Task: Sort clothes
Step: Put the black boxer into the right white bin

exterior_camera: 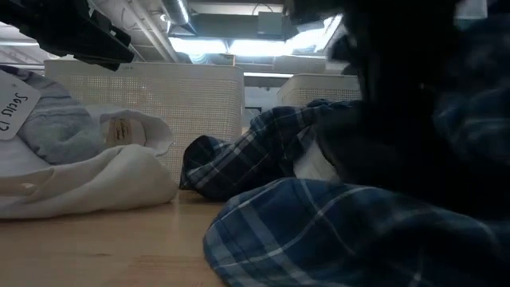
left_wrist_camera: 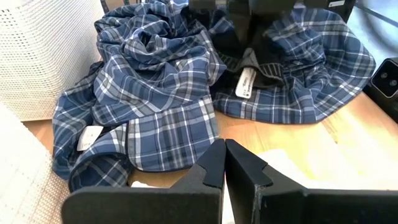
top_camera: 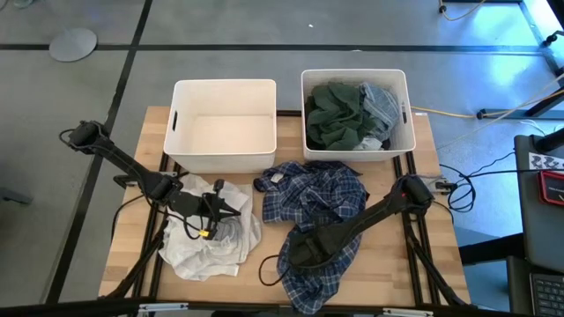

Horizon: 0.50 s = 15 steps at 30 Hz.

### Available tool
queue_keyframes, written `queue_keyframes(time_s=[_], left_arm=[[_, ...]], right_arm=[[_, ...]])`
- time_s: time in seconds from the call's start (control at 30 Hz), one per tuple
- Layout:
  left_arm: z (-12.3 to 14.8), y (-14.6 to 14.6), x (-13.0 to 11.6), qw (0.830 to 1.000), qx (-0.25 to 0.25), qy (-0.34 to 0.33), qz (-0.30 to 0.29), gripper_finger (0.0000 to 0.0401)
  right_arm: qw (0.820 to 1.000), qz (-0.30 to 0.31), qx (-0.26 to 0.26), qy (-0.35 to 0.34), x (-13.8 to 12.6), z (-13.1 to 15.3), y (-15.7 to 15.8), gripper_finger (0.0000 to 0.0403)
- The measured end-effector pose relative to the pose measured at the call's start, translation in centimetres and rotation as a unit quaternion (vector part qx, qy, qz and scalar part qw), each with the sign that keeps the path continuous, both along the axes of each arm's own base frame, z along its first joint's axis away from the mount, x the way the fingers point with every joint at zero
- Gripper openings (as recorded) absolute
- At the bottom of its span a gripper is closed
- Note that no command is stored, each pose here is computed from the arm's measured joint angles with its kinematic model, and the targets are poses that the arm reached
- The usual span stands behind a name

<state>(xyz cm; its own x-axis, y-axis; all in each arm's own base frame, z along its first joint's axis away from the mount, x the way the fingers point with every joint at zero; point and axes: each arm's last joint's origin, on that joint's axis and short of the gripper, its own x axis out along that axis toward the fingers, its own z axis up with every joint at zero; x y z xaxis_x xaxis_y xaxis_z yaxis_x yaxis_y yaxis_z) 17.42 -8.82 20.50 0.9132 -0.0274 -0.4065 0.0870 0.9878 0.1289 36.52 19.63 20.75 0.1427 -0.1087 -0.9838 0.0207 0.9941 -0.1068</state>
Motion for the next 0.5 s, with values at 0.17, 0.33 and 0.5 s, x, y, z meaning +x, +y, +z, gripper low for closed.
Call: queue_keyframes(time_s=[0.17, 0.33, 0.5], left_arm=[[0.0, 0.0, 0.0, 1.000, 0.000, 0.000, 0.000, 0.0001], [0.0, 0.0, 0.0, 1.000, -0.001, 0.000, 0.001, 0.0001], [0.0, 0.0, 0.0, 1.000, 0.000, 0.000, 0.000, 0.0001]], right_arm=[[0.997, 0.032, -0.048, -0.055, 0.6, 4.1, 0.4, 0.0009], [0.984, 0.040, -0.127, -0.121, 0.4, 8.4, 0.6, 0.0027], [0.959, 0.019, -0.220, -0.176, -0.4, 12.5, -0.2, 0.0023]])
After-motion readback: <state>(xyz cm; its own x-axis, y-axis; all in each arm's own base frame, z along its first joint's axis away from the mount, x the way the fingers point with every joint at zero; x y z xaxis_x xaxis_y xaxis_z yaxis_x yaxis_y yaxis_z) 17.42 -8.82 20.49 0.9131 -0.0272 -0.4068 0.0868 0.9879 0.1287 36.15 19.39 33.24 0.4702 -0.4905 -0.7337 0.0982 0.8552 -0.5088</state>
